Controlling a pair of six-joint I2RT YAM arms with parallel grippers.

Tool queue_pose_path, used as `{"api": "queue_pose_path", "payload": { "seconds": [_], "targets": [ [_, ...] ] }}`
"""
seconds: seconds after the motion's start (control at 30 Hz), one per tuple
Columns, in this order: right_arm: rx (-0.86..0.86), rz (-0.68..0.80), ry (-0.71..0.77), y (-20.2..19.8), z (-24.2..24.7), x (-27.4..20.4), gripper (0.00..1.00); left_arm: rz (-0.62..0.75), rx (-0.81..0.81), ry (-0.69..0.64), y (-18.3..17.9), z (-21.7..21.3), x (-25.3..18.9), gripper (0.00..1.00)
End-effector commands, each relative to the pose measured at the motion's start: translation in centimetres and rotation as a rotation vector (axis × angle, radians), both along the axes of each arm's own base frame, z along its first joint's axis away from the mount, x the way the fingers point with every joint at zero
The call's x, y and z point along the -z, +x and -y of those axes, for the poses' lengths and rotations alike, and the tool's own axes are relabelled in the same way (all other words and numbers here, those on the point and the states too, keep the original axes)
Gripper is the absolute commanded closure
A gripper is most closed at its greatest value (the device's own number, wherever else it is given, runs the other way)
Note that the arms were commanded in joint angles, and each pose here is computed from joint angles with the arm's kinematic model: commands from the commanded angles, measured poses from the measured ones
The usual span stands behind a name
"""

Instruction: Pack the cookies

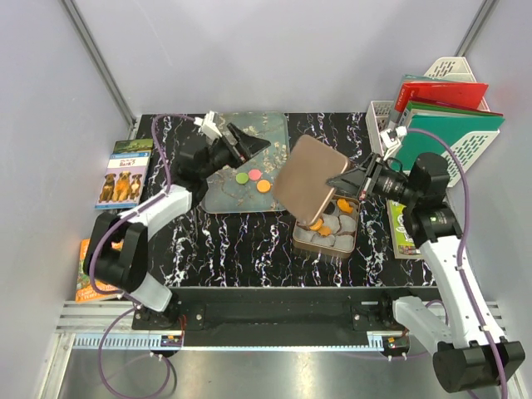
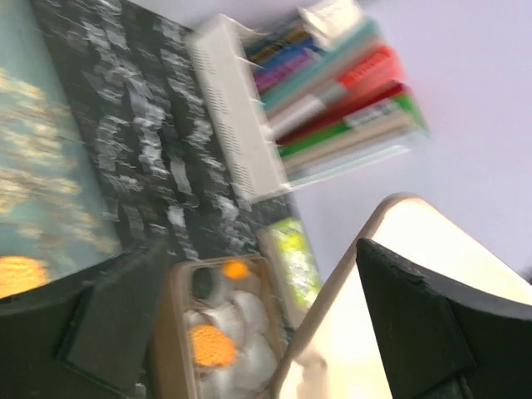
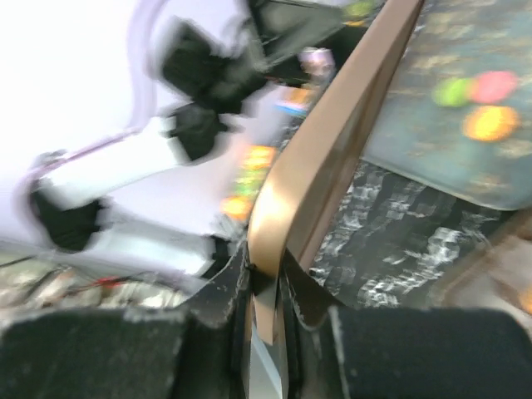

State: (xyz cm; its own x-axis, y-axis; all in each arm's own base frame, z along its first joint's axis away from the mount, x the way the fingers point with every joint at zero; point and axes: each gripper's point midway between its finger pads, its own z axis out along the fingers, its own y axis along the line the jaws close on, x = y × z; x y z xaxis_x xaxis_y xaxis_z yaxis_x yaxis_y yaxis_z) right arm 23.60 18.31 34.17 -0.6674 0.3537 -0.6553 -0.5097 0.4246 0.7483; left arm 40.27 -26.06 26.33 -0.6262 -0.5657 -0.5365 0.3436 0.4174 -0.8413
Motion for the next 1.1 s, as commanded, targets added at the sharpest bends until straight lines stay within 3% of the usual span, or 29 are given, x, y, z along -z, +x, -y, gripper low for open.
{"api": "queue_pose_path", "payload": {
  "seconds": [0.0, 0.07, 0.1, 0.13, 0.17, 0.23, 0.43, 0.67, 0.87, 1.07],
  "targets": [
    [-0.27, 0.126, 0.226, -4.0, -1.9, -4.9, 1.0, 0.161, 0.243, -0.266, -3.0, 1.1, -4.7, 0.01],
    [-0.3, 0.139, 0.265, -4.4, -1.9, -5.4, 1.0, 0.199, 0.323, -0.373, -4.4, 1.1, -5.4, 0.01],
    [-0.322, 0.16, 0.298, -5.0, -1.9, -6.0, 1.0, 0.319, 0.365, -0.424, -5.7, 0.5, -7.3, 0.01],
    [-0.332, 0.165, 0.309, -5.1, -1.9, -6.2, 1.0, 0.257, 0.404, -0.488, -5.8, 0.5, -6.5, 0.01],
    [-0.339, 0.163, 0.319, -5.0, -1.9, -6.3, 1.0, 0.278, 0.424, -0.517, -6.0, 0.1, -6.8, 0.01],
    [-0.366, 0.187, 0.348, -5.7, -1.9, -7.1, 1.0, 0.262, 0.464, -0.496, -5.6, 0.5, -6.2, 0.01],
    [-0.403, 0.191, 0.365, -6.4, -1.9, -7.7, 1.0, 0.413, 0.409, -0.427, -6.0, -1.0, -7.5, 0.01],
    [-0.367, 0.104, 0.354, -4.5, -1.9, -4.4, 1.0, 0.511, 0.461, -0.36, -8.4, -1.8, -9.2, 0.01],
    [-0.359, 0.09, 0.353, -3.6, -2.0, -4.2, 1.0, 0.536, 0.449, -0.349, -10.1, -2.4, -10.5, 0.08],
    [-0.358, 0.08, 0.369, -2.7, -2.1, -4.4, 1.0, 0.554, 0.536, -0.342, -13.3, -0.9, -11.3, 0.13]
  ]
}}
